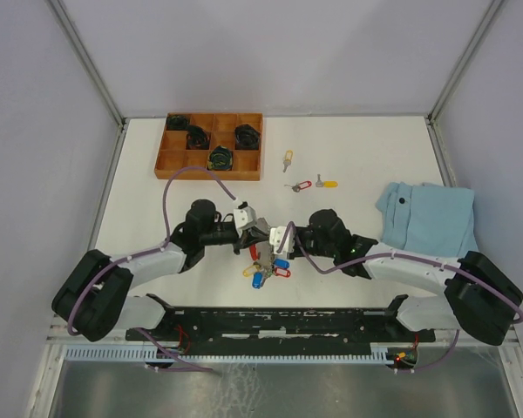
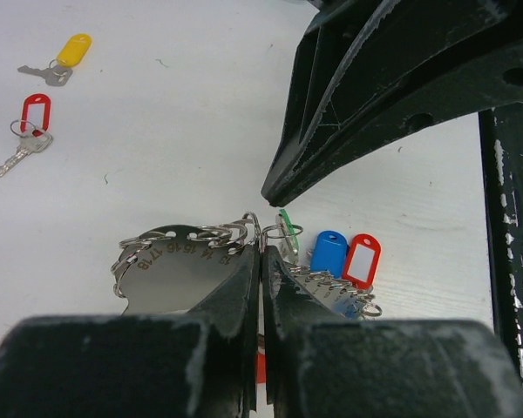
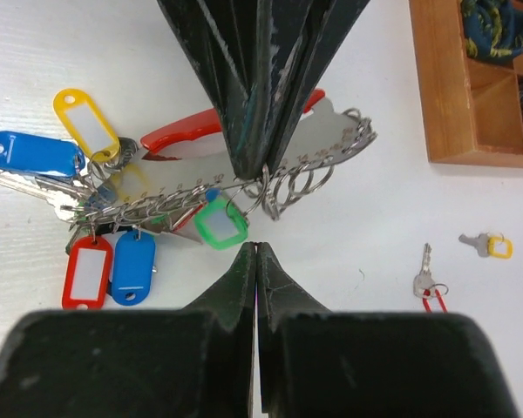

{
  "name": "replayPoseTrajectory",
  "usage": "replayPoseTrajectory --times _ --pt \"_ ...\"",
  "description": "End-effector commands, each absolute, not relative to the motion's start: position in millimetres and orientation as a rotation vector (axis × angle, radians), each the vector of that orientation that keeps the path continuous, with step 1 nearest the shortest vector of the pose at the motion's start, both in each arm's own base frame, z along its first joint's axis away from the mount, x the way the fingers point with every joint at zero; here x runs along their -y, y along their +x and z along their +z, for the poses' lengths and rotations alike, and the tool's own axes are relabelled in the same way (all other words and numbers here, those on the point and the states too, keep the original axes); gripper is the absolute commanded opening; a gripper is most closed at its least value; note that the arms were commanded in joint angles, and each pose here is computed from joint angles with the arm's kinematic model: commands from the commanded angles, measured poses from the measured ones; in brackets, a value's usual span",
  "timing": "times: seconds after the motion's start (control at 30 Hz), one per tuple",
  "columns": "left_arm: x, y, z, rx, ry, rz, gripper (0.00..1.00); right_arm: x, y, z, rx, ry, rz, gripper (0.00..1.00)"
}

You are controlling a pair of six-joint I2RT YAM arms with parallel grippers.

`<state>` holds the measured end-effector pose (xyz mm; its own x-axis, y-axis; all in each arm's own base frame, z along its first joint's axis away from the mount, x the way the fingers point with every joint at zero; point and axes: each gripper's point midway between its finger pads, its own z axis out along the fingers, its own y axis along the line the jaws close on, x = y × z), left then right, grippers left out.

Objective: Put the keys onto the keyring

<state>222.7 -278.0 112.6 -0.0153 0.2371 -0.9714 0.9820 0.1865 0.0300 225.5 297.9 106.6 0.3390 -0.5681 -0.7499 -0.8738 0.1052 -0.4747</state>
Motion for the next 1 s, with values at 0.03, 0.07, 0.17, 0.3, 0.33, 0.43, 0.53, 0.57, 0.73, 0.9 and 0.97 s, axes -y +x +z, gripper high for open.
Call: replayPoseTrajectory --times 0.03,0.07,0.17,0.3,0.33,0.43,0.53,0.57,0.73,0.9,0.97 --pt "280.3 230.8 141.8 -1.382 1.167 -0.922 0.03 -304.1 229.7 105.6 -1.352 -1.504 0.399 0.01" --pt "280.7 230.2 144.2 -1.374 1.158 -0.928 0.03 -306.9 228.4 104.6 -1.349 -1.505 0.414 0.01" --pt "280.7 231.2 148.1 -1.373 1.122 -0.937 0.03 -313.7 227.2 104.8 -1.336 -1.494 0.438 0.00" --pt "279.2 233.8 144.8 -1.393 1.110 -0.922 0.03 -314.0 230.9 115.4 -1.319 -1.419 0.437 0.04" --pt "278.3 235.1 144.0 -1.397 1.109 -0.911 0.03 -311.2 233.0 119.6 -1.316 -1.401 0.419 0.08" --pt "276.6 238.6 143.9 -1.410 1.098 -0.890 0.03 -301.3 235.4 126.5 -1.313 -1.383 0.367 0.17" --pt "275.0 243.1 143.2 -1.435 1.076 -0.873 0.03 -296.0 232.4 133.0 -1.310 -1.374 0.362 0.22" --pt "274.5 244.1 142.5 -1.444 1.071 -0.869 0.03 -296.1 230.5 136.1 -1.304 -1.369 0.372 0.24" --pt "272.9 247.7 142.9 -1.462 1.049 -0.855 0.03 -308.8 222.8 152.3 -1.242 -1.353 0.461 0.30" --pt "272.3 248.1 142.5 -1.468 1.044 -0.852 0.03 -325.4 226.1 156.3 -1.212 -1.341 0.513 0.34" --pt "272.7 248.0 143.7 -1.465 1.044 -0.852 0.03 -330.1 228.8 155.7 -1.208 -1.328 0.523 0.35"
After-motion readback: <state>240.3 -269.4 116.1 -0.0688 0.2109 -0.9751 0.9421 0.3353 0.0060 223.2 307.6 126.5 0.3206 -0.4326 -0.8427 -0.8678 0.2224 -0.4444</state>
